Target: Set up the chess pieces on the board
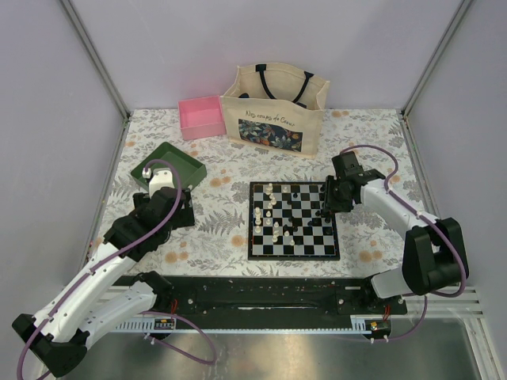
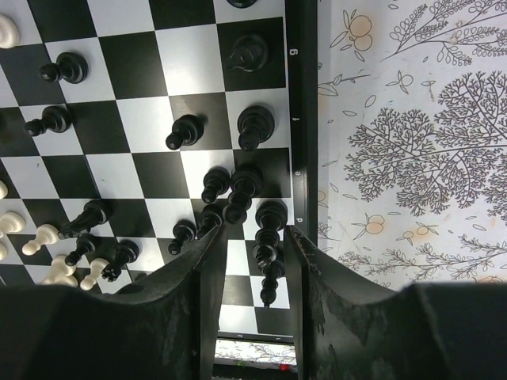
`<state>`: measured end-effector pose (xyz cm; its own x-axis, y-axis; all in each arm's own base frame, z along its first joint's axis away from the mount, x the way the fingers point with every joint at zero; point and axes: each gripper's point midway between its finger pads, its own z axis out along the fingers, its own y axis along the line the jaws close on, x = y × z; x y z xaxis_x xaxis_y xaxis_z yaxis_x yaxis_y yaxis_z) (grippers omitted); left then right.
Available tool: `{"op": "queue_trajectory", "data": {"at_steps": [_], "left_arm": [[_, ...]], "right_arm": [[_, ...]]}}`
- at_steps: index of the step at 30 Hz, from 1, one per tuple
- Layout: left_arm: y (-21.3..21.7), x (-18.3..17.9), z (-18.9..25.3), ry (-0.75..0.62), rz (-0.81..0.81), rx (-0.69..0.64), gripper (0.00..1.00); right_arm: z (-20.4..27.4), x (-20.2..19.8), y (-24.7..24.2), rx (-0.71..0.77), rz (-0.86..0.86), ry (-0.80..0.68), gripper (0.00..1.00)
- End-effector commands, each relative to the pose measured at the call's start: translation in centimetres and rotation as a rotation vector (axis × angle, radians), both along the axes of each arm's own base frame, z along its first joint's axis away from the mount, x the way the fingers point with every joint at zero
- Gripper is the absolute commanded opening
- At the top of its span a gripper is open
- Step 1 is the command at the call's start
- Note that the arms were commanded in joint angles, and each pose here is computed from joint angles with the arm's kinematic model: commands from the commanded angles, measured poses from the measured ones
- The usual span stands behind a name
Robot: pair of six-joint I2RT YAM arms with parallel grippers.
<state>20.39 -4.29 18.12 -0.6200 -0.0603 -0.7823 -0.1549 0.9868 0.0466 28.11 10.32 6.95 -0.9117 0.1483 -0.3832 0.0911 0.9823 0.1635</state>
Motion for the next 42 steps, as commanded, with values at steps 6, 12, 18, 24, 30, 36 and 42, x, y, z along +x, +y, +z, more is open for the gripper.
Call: {"op": "queue_trajectory", "data": {"at_steps": [6,12,18,24,30,36,42], "left_arm": [[-0.5,0.8,1.6,-0.054,-0.008,-0.036,0.99],[-0.5,0.7,1.5,-0.050,-0.010,-0.035,0.99],[-0.5,0.8,1.5,-0.049,-0.008,-0.036,0.99],[-0.5,0.8,1.5,-0.047,-0.009,-0.031,0.99],[-0.5,0.8,1.4,-0.043,-0.009,-0.028,0.99],[-0.5,0.9,1.4,-0.044,-0.007,-0.028,0.99],[-0.6,0.9,1.3,-0.040,-0.009,-0.028,0.99]], "right_arm": [[1.9,0.7,1.6,0.055,0.035,-0.063,0.43],[0.8,0.9,1.8,0.027,0.043,-0.038,0.43],[0.4,1.6,1.4,-0.010,0.038,-0.038,0.41],[0.3,2.2,1.4,-0.019,0.036,-0.046,0.38],[0.1,2.4,1.4,-0.018,0.031,-0.043,0.37],[0.0,2.5,1.4,-0.026,0.034,-0.045,0.29],[0.0,2.5,1.0,-0.045,0.028,-0.051,0.26]]}}
